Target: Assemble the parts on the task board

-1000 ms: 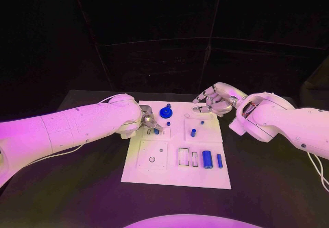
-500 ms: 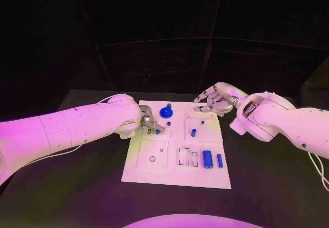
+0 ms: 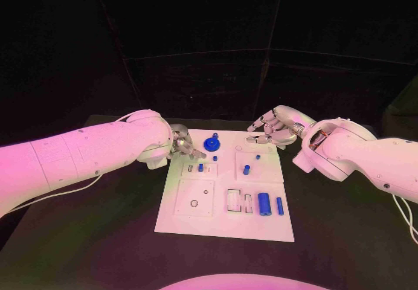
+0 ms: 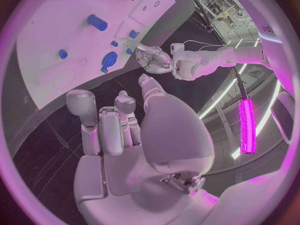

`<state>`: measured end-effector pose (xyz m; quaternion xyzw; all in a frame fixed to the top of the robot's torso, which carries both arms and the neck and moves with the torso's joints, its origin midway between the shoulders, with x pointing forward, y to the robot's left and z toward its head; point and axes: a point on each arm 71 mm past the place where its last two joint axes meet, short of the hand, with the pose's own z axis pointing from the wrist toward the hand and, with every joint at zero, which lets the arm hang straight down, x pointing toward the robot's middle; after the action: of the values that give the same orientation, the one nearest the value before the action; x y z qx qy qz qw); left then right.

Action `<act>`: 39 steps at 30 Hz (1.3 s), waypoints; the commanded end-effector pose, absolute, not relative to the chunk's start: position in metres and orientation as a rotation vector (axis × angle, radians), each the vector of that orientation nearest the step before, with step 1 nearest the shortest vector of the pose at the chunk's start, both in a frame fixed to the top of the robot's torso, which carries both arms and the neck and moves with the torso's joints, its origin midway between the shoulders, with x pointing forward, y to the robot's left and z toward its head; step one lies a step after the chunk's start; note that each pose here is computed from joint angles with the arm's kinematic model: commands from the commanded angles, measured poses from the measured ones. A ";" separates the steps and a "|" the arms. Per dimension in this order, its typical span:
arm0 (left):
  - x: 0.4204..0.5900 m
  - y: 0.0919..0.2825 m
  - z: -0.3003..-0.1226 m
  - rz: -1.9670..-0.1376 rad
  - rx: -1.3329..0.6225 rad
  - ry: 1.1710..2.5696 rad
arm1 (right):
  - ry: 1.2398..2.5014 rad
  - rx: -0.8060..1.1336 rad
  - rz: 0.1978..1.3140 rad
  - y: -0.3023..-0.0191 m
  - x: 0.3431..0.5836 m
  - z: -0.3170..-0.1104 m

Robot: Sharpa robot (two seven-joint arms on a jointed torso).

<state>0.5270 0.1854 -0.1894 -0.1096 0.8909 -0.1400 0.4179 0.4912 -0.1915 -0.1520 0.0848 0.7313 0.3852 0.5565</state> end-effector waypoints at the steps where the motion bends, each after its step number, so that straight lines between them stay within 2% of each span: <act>1: 0.532 0.189 -0.176 -0.387 -0.238 2.255 | 1.720 0.197 0.909 -0.192 0.492 -0.151; 5: 0.542 0.193 -0.160 -0.364 -0.213 2.263 | 1.720 0.198 0.907 -0.192 0.493 -0.151; 10: 0.551 0.191 -0.155 -0.263 -0.150 2.291 | 1.722 0.196 0.909 -0.191 0.493 -0.151; 25: 0.574 0.194 -0.176 -0.147 -0.158 2.324 | 1.722 0.196 0.910 -0.189 0.494 -0.152; 39: 0.581 0.194 -0.183 -0.133 -0.153 2.319 | 1.722 0.194 0.911 -0.187 0.495 -0.152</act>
<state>0.5802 0.1949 -0.1824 -0.0735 0.9131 -0.0517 0.3978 0.4946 -0.1882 -0.1532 0.0848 0.7314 0.3846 0.5567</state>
